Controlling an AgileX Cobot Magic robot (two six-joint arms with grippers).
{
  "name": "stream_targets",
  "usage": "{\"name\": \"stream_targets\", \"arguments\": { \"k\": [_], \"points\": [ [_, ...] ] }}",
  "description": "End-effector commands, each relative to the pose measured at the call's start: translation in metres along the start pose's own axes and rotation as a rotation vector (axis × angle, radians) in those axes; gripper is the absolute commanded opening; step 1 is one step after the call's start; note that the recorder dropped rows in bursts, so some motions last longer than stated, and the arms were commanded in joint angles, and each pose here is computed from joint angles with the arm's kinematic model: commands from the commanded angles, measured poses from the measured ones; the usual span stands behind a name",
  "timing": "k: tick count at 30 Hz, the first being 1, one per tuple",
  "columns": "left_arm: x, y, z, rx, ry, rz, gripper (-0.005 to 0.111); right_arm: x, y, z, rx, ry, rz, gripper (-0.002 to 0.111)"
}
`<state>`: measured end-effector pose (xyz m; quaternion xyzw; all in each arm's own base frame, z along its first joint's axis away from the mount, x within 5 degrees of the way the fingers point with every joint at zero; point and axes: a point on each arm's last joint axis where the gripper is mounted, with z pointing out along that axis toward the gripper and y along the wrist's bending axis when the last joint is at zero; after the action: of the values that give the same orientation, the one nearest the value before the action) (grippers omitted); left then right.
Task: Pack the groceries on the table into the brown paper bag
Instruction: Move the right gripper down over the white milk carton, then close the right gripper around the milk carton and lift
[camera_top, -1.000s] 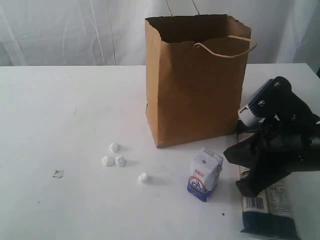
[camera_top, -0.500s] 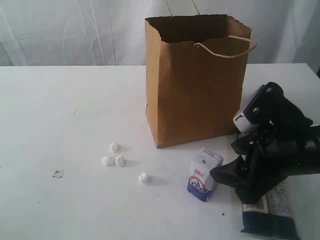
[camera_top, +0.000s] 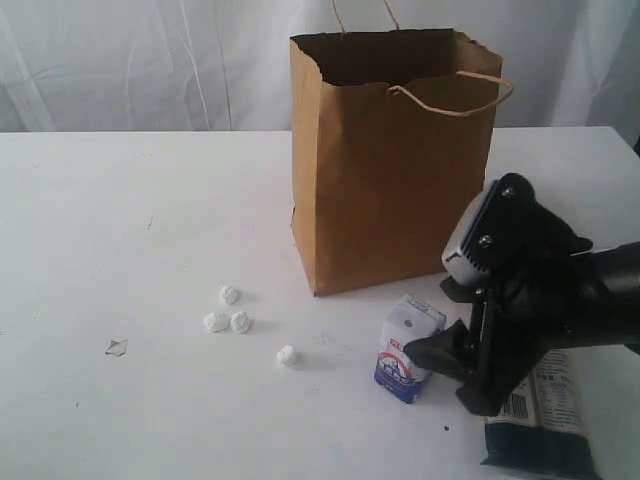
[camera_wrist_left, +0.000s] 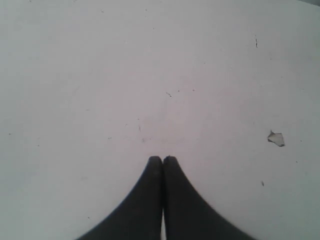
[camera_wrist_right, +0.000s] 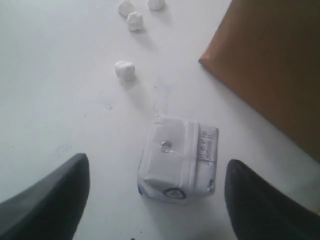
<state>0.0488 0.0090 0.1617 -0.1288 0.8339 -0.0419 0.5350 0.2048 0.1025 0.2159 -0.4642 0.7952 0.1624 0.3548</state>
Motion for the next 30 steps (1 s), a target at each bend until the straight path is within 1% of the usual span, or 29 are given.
{"name": "stream_targets", "arguments": {
  "k": [1, 7, 10, 11, 13, 15, 17, 19, 20, 23, 25, 30],
  "points": [
    [0.001, 0.0, 0.001, 0.001, -0.003, 0.0, 0.0, -0.001, 0.005, 0.009, -0.034, 0.01, -0.035, 0.07],
    [-0.003, -0.008, 0.0, 0.1, -0.049, -0.116, 0.0, -0.001, -0.002, 0.01, 0.036, 0.014, -0.028, 0.07],
    [-0.004, -0.009, 0.0, 0.103, -0.057, -0.114, 0.0, -0.002, -0.003, 0.011, 0.042, 0.0, 0.006, 0.07],
    [-0.004, -0.009, 0.0, 0.1, -0.053, -0.114, 0.0, -0.002, -0.004, 0.013, 0.039, -0.012, 0.047, 0.07],
    [-0.004, -0.009, 0.0, 0.1, -0.053, -0.112, 0.0, -0.005, -0.005, 0.017, 0.036, -0.06, 0.182, 0.07],
    [-0.004, -0.009, 0.0, 0.1, -0.053, -0.112, 0.0, -0.004, -0.01, 0.021, 0.069, -0.067, 0.235, 0.07],
    [-0.004, -0.009, 0.0, 0.1, -0.053, -0.112, 0.0, 0.0, -0.015, 0.024, 0.109, -0.044, 0.241, 0.07],
    [-0.004, -0.009, 0.0, 0.1, -0.053, -0.112, 0.0, 0.001, -0.016, 0.026, 0.117, -0.033, 0.238, 0.07],
    [-0.004, -0.009, 0.0, 0.1, -0.053, -0.112, 0.0, 0.002, -0.015, 0.027, 0.105, -0.032, 0.227, 0.07],
    [-0.004, -0.009, 0.0, 0.1, -0.053, -0.112, 0.0, 0.002, -0.011, 0.032, 0.04, -0.028, 0.129, 0.07],
    [-0.004, -0.009, 0.0, 0.1, -0.053, -0.112, 0.0, 0.005, -0.012, 0.036, 0.036, -0.01, 0.088, 0.07],
    [-0.004, -0.009, 0.0, 0.1, -0.053, -0.112, 0.0, 0.011, -0.011, 0.045, -0.005, 0.018, 0.105, 0.07]
  ]
}}
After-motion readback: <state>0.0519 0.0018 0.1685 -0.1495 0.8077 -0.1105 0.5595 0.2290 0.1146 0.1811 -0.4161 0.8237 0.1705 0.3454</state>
